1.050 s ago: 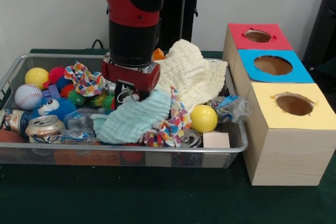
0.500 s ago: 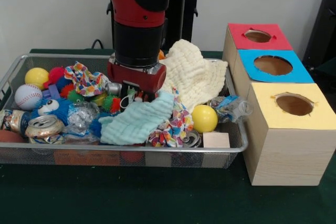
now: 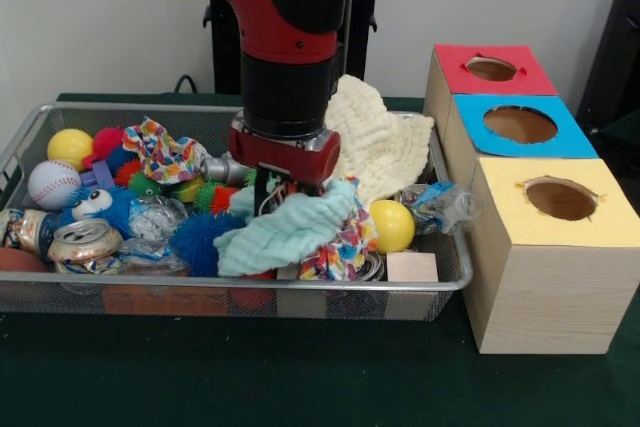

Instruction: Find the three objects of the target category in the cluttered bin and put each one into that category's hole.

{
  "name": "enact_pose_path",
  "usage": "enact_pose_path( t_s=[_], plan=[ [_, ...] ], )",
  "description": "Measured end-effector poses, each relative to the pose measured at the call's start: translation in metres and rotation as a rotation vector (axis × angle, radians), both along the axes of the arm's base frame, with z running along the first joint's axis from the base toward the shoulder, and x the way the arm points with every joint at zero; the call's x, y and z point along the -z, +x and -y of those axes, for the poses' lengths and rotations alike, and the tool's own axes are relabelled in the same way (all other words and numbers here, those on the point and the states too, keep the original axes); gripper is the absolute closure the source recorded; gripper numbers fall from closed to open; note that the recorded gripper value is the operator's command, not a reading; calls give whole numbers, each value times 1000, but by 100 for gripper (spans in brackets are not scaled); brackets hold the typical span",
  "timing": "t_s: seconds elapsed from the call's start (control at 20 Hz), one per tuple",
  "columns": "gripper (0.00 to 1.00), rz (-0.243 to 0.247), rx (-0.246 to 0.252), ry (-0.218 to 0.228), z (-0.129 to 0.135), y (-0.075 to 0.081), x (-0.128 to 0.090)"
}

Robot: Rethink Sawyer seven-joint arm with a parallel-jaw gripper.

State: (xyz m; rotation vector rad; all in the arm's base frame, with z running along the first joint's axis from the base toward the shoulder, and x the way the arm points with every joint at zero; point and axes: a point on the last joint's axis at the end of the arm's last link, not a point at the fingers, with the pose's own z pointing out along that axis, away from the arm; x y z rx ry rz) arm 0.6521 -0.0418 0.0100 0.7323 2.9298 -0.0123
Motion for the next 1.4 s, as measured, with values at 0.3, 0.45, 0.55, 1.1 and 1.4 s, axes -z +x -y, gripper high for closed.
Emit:
enact_pose_path(
  t_s=[0.3,0.45,0.55,1.1,1.4],
  plan=[
    [0,-4,19,19,-14,2,2],
    [0,-5,30,24,-15,2,2],
    [0,-7,40,28,-14,1,3],
    [0,-9,63,39,-19,2,4],
    [0,-3,51,18,-26,1,-8]
  ],
)
